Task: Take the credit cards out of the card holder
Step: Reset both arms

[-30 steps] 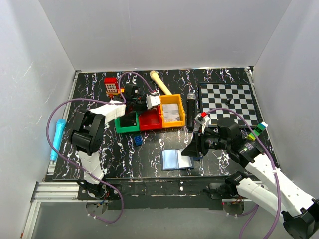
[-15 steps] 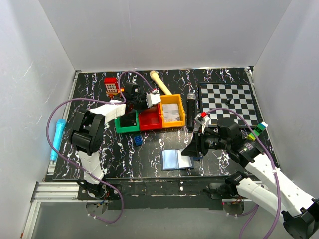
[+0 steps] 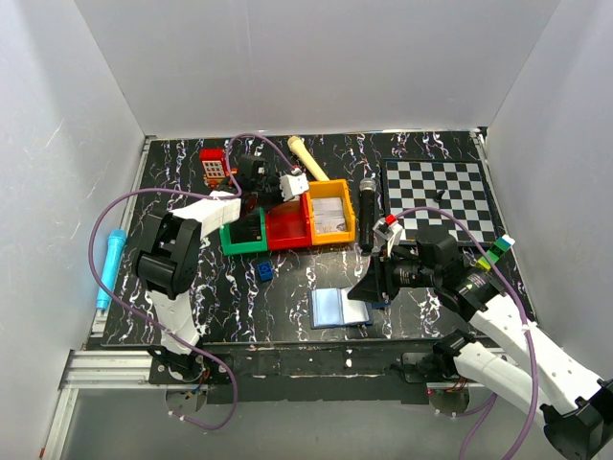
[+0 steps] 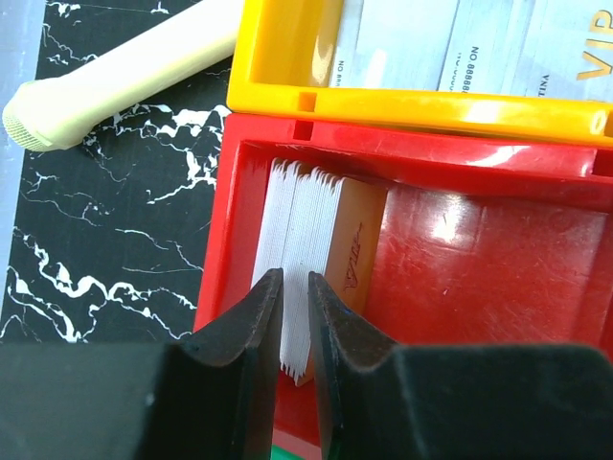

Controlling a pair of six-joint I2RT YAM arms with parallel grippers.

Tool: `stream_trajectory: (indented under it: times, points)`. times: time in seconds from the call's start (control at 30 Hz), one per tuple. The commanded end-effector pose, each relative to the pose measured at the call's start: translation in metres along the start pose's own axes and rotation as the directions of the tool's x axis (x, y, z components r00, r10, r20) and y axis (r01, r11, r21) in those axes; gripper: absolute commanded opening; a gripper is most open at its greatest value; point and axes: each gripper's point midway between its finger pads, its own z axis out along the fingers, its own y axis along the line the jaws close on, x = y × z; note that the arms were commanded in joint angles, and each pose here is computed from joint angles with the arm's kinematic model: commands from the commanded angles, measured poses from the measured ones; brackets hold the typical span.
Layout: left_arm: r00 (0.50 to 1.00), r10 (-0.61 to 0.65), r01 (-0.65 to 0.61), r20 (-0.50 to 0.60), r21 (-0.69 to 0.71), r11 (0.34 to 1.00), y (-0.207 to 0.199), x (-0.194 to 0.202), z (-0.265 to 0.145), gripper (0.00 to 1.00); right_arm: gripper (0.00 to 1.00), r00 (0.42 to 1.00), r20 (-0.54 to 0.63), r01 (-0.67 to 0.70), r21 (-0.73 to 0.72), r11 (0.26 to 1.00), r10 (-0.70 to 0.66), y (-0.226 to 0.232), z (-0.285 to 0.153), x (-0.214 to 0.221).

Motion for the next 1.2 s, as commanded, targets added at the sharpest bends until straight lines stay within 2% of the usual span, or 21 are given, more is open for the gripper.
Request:
stream_trajectory:
  times: [0.0, 0.3, 0.47, 0.57, 0.6, 0.67, 0.77, 0.8, 0.9, 0.93, 1.0, 1.1, 1.13, 1.17]
  points:
    - [0.999, 0.033, -0.030, 0.033, -0.069, 0.997, 0.025, -0.019, -0.009, 0.17, 0.54, 0.997, 0.051, 0.064, -0.032, 0.997, -0.062, 0.012, -0.004, -0.020]
    - [0.999, 0.044, -0.039, 0.032, -0.135, 0.990, 0.041, -0.024, -0.014, 0.19, 0.54, 0.997, 0.050, 0.063, -0.031, 0.998, -0.062, 0.012, -0.003, -0.019]
    - [0.996, 0.074, -0.057, 0.053, -0.269, 0.961, 0.073, -0.047, -0.035, 0.28, 0.54, 0.997, 0.051, 0.066, -0.031, 0.997, -0.064, 0.013, -0.003, -0.020]
    - [0.996, 0.014, 0.022, 0.092, -0.373, 0.928, 0.098, -0.067, -0.059, 0.38, 0.55, 0.997, 0.055, 0.063, -0.030, 0.998, -0.061, 0.013, -0.004, -0.021]
    - [0.994, -0.016, 0.057, 0.106, -0.402, 0.914, 0.105, -0.073, -0.067, 0.43, 0.55, 0.996, 0.058, 0.065, -0.028, 0.998, -0.063, 0.013, -0.004, -0.022]
    - [0.987, -0.093, 0.144, 0.132, -0.452, 0.880, 0.115, -0.080, -0.083, 0.98, 0.55, 0.996, 0.064, 0.064, -0.024, 0.998, -0.063, 0.013, -0.004, -0.023]
    - [0.953, -0.245, 0.303, 0.180, -0.508, 0.806, 0.119, -0.083, -0.111, 0.98, 0.56, 0.995, 0.078, 0.057, 0.001, 0.998, -0.057, 0.009, -0.005, -0.025]
    - [0.933, -0.300, 0.360, 0.199, -0.539, 0.762, 0.120, -0.082, -0.125, 0.98, 0.57, 0.995, 0.084, 0.055, 0.015, 0.998, -0.056, 0.008, -0.006, -0.025]
    - [0.795, -0.526, 0.583, 0.303, -0.622, 0.523, 0.114, -0.063, -0.174, 0.98, 0.57, 0.992, 0.114, 0.044, 0.066, 0.997, -0.051, 0.001, -0.009, -0.030]
    - [0.720, -0.594, 0.657, 0.360, -0.630, 0.414, 0.109, -0.054, -0.192, 0.98, 0.57, 0.991, 0.126, 0.035, 0.090, 0.995, -0.046, -0.002, -0.010, -0.031]
    - [0.536, -0.715, 0.779, 0.449, -0.589, 0.214, 0.090, -0.037, -0.222, 0.98, 0.58, 0.988, 0.154, 0.009, 0.152, 0.988, -0.033, -0.012, -0.014, -0.034]
    - [0.309, -0.824, 0.871, 0.475, -0.489, 0.045, 0.048, -0.011, -0.248, 0.98, 0.58, 0.979, 0.202, -0.038, 0.256, 0.966, -0.015, -0.027, -0.022, -0.040]
    - [0.252, -0.833, 0.904, 0.493, -0.427, 0.021, 0.029, -0.014, -0.257, 0.98, 0.59, 0.975, 0.224, -0.063, 0.307, 0.950, -0.008, -0.035, -0.026, -0.043]
    - [0.223, -0.836, 0.923, 0.501, -0.386, 0.015, 0.014, -0.016, -0.260, 0.98, 0.59, 0.970, 0.244, -0.078, 0.344, 0.936, -0.009, -0.041, -0.030, -0.046]
